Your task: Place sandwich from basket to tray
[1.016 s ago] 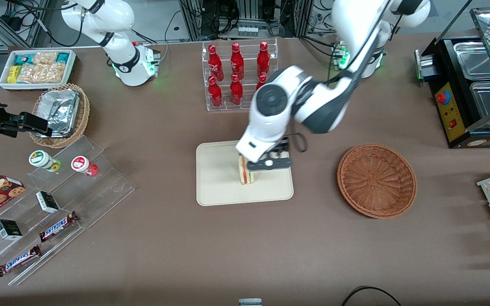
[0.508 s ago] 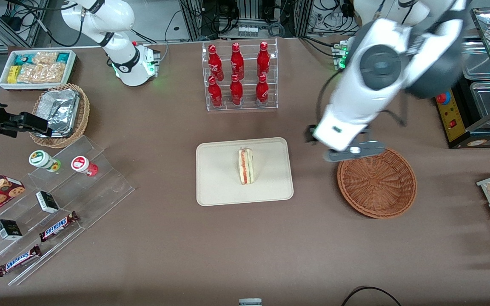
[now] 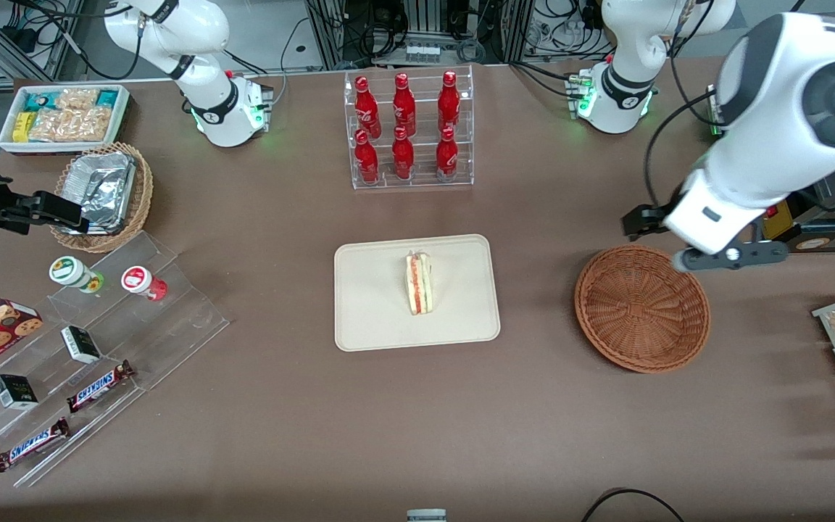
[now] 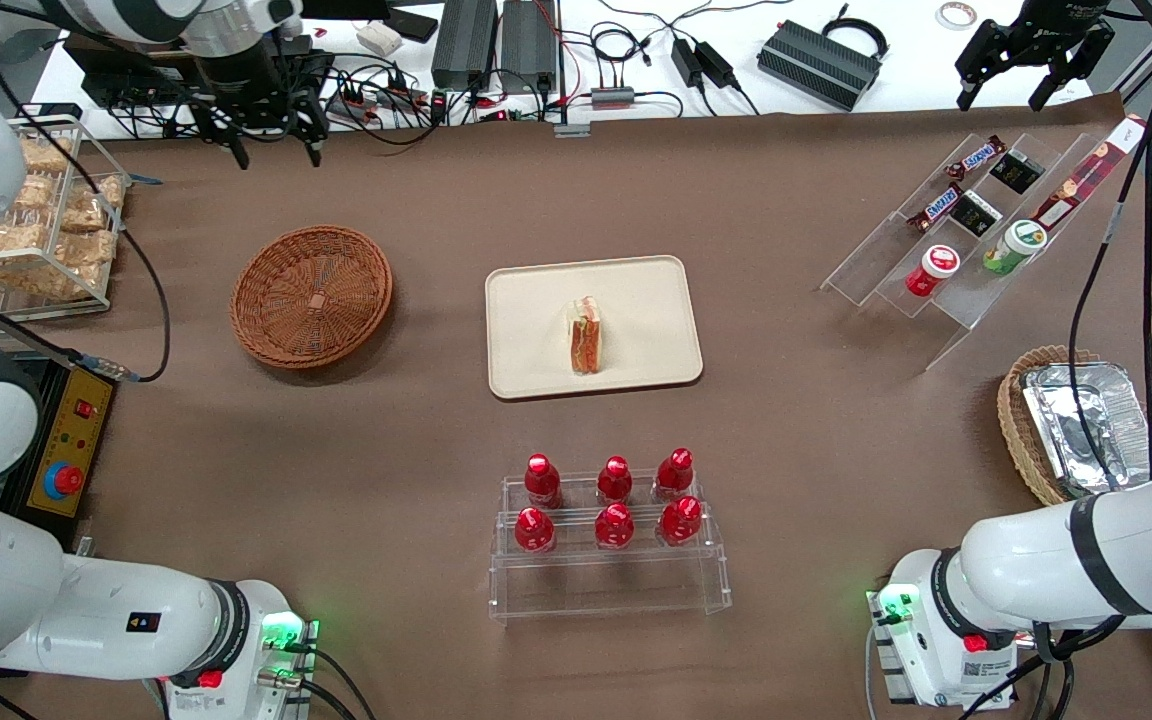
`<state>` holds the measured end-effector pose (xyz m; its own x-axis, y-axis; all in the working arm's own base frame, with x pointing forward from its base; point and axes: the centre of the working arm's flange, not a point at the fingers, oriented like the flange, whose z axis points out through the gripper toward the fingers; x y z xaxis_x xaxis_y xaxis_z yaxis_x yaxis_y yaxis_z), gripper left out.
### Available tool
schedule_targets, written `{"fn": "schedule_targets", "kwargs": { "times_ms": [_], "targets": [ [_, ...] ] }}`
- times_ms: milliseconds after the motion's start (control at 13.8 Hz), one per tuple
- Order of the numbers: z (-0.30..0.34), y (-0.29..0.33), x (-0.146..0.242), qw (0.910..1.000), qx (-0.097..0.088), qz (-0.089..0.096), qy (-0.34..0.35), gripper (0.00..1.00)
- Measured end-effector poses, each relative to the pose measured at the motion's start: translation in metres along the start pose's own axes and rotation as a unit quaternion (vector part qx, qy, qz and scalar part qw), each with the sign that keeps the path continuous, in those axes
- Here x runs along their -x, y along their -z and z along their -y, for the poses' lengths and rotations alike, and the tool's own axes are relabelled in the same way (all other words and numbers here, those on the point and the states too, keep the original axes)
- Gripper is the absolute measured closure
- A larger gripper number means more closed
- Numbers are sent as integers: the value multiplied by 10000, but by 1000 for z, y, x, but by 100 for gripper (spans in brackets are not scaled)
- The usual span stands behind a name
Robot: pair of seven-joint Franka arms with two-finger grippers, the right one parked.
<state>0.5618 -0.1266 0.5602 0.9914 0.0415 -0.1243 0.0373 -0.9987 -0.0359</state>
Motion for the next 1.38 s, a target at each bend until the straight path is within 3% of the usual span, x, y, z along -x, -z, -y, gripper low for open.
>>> {"fn": "schedule_targets", "kwargs": {
  "times_ms": [508, 798, 1016, 1379],
  "targets": [
    [64, 16, 23, 9998, 45, -207, -47, 0],
    [57, 21, 21, 9993, 65, -317, -203, 0],
    [43, 19, 16, 9990, 58, -322, -318, 0],
    [75, 19, 9, 9992, 77, -313, -226, 0]
  ]
}}
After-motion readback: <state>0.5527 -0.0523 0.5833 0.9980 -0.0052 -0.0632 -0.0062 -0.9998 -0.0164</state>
